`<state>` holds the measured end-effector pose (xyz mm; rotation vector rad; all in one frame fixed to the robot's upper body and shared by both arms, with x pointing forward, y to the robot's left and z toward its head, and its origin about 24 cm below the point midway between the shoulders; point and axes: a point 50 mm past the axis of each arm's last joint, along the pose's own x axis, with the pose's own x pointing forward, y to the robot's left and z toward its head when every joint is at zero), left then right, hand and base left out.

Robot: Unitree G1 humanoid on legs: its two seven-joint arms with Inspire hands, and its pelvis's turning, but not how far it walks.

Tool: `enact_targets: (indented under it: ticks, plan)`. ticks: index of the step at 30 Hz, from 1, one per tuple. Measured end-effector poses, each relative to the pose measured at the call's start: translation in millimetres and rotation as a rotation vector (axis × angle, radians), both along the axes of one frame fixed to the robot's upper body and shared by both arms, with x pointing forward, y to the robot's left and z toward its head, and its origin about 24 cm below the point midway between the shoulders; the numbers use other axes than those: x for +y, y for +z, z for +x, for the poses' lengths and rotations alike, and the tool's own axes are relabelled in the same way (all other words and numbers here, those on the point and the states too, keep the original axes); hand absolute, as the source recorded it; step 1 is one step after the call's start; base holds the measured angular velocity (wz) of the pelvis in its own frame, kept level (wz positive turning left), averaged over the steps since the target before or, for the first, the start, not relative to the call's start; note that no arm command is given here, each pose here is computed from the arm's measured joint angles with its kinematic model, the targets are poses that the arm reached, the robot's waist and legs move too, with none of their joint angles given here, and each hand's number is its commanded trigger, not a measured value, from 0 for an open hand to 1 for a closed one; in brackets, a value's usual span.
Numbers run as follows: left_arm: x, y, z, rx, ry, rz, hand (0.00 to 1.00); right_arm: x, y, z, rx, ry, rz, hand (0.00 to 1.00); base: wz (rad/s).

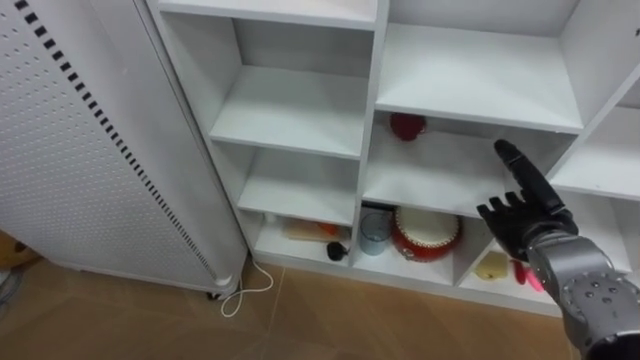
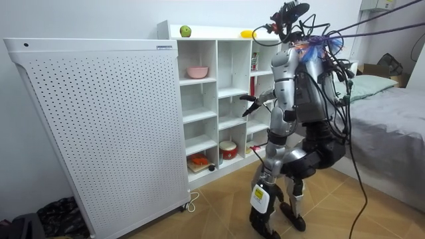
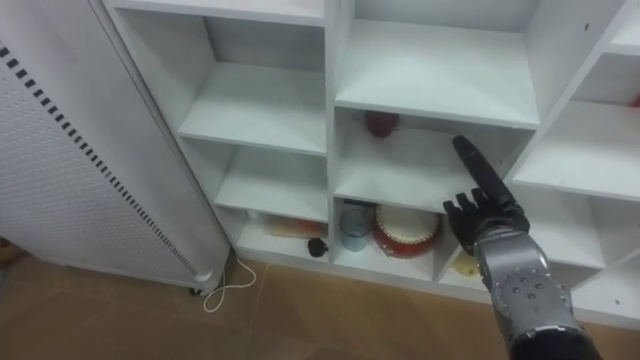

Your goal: Arrange fruit in the closet

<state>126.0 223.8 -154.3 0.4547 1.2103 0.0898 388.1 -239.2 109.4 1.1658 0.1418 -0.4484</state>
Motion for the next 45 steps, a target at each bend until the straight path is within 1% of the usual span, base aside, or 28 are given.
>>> enact_targets:
  ticks: [4, 6, 7, 9, 10, 12, 13, 15, 18, 20, 22, 26, 29, 33, 36, 39, 42, 45]
  plan:
    - [-0.6, -1, -1, 0.013, -0.005, -0.024, 0.0, -6, -29, -8, 0.054, 0.02, -0.007, 0.0, -0.07]
    - [0.0, -1, -2, 0.024, -0.004, -0.029, 0.0, -14, -60, -23, 0.13, 0.029, -0.022, 0.0, -0.03]
    - [0.3, -1, -2, 0.029, -0.005, -0.033, 0.0, -16, -69, -29, 0.15, 0.034, -0.028, 0.0, 0.11]
    - [5.0, 0, -2, 0.038, -0.007, -0.039, 0.0, -24, -100, -51, 0.223, 0.056, -0.051, 0.0, 0.14]
    - [7.1, 0, -2, 0.039, -0.006, -0.039, 0.0, -26, -108, -57, 0.243, 0.064, -0.059, 0.0, 0.0]
    - [14.1, 2, -1, 0.027, 0.032, -0.05, 0.0, -34, -135, -81, 0.332, 0.093, -0.111, 0.0, -0.05]
    - [15.7, 3, -1, 0.026, 0.041, -0.051, 0.0, -35, -141, -87, 0.352, 0.099, -0.121, 0.0, -0.04]
    - [22.2, 5, 1, 0.01, 0.076, -0.052, 0.0, -42, -164, -113, 0.443, 0.131, -0.165, 0.0, 0.0]
    - [29.2, 7, 3, -0.008, 0.127, -0.065, 0.0, -47, -185, -141, 0.517, 0.17, -0.191, 0.0, -0.08]
    - [30.9, 8, 4, -0.025, 0.143, -0.07, 0.0, -48, -194, -155, 0.548, 0.217, -0.225, 0.0, -0.15]
    - [32.1, 7, 0, -0.033, 0.171, -0.081, 0.0, -50, -204, -173, 0.581, 0.244, -0.23, 0.0, -0.12]
    - [36.5, 5, -10, -0.03, 0.196, -0.076, 0.0, -54, -229, -225, 0.68, 0.262, -0.207, 0.0, -0.09]
    - [40.4, 4, -22, -0.037, 0.231, -0.062, 0.0, -48, -244, -261, 0.771, 0.306, -0.209, 0.0, -0.19]
    - [39.8, 2, -38, -0.036, 0.218, -0.053, 0.0, -36, -259, -301, 0.863, 0.349, -0.181, 0.0, -0.08]
    - [42.5, 1, -50, -0.02, 0.229, -0.047, 0.0, -33, -264, -318, 0.928, 0.431, -0.23, 0.0, -0.06]
    - [45.7, 1, -61, 0.012, 0.2, -0.019, 0.0, -33, -265, -328, 0.982, 0.515, -0.289, 0.0, -0.02]
    - [49.4, 0, -72, 0.022, 0.25, -0.012, 0.0, -30, -268, -344, 1.04, 0.581, -0.318, 0.0, -0.07]
    - [46.1, -2, -81, 0.032, 0.288, -0.016, 0.0, -22, -273, -357, 1.097, 0.693, -0.366, 0.0, -0.05]
